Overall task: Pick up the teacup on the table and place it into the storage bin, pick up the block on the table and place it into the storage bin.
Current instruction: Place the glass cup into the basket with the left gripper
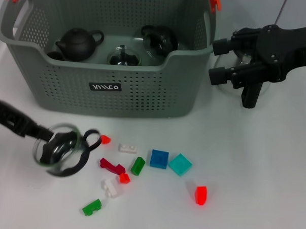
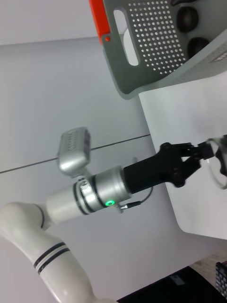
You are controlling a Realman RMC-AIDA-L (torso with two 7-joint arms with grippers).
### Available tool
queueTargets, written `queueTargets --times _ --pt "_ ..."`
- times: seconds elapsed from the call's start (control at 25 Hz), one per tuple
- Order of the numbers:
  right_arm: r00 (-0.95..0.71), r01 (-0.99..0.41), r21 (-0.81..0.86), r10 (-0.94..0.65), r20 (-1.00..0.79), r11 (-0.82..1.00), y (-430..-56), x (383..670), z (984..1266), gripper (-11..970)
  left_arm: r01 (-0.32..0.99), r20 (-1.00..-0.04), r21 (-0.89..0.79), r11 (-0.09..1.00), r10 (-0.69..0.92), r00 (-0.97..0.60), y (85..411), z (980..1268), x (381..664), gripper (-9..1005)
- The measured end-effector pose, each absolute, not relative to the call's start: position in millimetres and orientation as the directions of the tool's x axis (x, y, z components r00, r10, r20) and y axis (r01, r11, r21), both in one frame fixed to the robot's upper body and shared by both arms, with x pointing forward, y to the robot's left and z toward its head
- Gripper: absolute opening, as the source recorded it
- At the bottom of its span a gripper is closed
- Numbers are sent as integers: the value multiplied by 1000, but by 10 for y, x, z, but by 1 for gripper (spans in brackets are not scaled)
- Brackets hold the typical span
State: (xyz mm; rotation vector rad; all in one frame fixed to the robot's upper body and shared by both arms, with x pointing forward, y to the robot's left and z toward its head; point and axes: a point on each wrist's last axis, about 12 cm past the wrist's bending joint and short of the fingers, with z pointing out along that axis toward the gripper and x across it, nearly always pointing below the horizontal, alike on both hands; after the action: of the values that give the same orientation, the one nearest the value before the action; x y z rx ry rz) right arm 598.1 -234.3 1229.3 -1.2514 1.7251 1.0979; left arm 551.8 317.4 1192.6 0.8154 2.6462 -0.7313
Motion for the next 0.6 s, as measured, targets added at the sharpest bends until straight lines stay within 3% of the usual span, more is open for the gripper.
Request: queueTargets --times 0.36,0.6 --pt "-256 -964 213 -325 -910 161 -2360 5976 12309 882 658 -544 -455 600 398 -739 3155 12288 5623 65" --pt "-261 -962 220 -317 -912 160 -2370 5968 12311 882 691 -643 -442 571 336 -689 3157 12553 5867 63"
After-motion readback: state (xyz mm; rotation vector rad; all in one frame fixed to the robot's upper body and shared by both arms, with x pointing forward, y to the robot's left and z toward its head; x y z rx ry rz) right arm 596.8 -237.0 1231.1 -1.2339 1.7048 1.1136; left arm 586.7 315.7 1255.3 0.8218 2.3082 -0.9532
